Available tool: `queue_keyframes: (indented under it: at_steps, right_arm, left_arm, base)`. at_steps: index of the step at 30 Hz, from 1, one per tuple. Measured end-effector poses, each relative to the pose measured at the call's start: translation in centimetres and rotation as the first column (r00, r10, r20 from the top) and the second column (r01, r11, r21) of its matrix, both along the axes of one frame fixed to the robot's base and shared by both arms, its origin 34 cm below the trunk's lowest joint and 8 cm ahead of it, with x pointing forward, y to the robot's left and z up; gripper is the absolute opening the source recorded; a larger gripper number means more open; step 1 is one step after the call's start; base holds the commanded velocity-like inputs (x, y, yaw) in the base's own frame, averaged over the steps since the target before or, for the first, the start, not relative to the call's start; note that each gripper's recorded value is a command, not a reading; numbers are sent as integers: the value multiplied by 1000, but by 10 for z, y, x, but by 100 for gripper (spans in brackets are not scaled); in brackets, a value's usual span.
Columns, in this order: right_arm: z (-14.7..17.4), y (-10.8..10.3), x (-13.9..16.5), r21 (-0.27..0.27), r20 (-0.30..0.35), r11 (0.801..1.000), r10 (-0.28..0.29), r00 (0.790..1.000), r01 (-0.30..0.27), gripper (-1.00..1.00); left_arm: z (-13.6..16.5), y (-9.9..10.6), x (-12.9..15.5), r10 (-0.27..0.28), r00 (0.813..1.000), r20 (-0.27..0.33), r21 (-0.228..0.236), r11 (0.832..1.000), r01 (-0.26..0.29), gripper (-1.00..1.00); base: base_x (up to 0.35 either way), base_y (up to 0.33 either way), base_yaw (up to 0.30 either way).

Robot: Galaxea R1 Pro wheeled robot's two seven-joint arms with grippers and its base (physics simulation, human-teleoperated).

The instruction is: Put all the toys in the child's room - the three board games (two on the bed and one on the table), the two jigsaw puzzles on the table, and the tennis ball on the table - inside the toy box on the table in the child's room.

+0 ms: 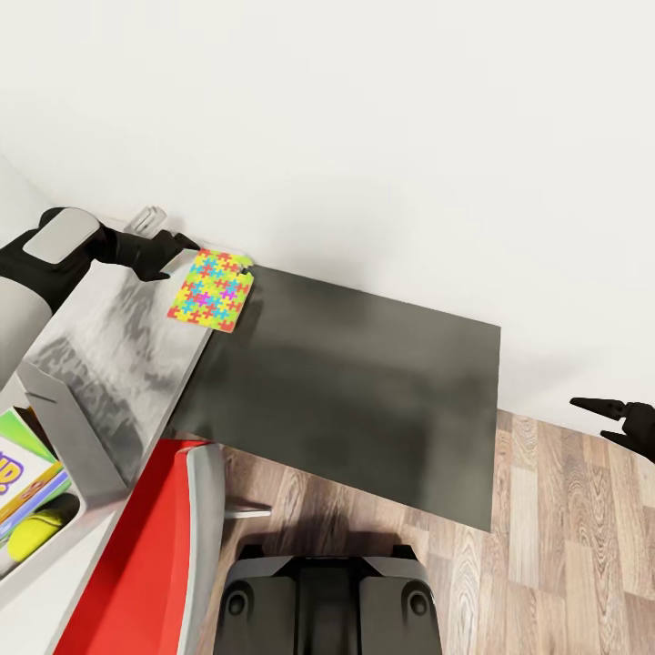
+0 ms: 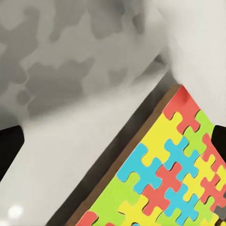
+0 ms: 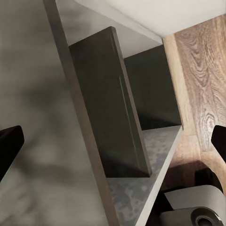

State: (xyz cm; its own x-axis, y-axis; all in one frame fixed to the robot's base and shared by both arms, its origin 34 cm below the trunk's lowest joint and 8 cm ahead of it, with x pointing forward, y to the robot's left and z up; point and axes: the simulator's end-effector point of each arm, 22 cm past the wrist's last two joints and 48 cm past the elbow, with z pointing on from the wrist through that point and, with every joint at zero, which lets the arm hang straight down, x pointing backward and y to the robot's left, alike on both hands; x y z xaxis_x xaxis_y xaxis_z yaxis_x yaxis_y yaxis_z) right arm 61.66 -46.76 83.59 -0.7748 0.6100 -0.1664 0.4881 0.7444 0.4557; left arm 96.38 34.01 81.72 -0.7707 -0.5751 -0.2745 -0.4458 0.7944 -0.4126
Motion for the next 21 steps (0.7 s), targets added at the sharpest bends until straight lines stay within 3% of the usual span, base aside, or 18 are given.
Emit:
queue_keyframes:
  at_steps: [9, 15, 21]
  right_arm:
    - [-5, 0, 3, 2, -7, 1000, 0, 1000, 0, 100]
    - [-3, 6, 4, 24, 5, 1000, 7, 1000, -7, 100]
    - [3, 17, 11, 72, 42, 997, 16, 999, -19, 100]
  left_arm:
    - [2, 12, 6, 13, 1000, 9, -6, 1000, -13, 100]
    - [36, 29, 11, -5, 999, 54, -34, 999, 7, 100]
    - [68, 45, 13, -46, 994, 97, 5, 999, 46, 100]
  base:
    - [0, 0, 0]
    - [0, 0, 0]
    - [0, 0, 0]
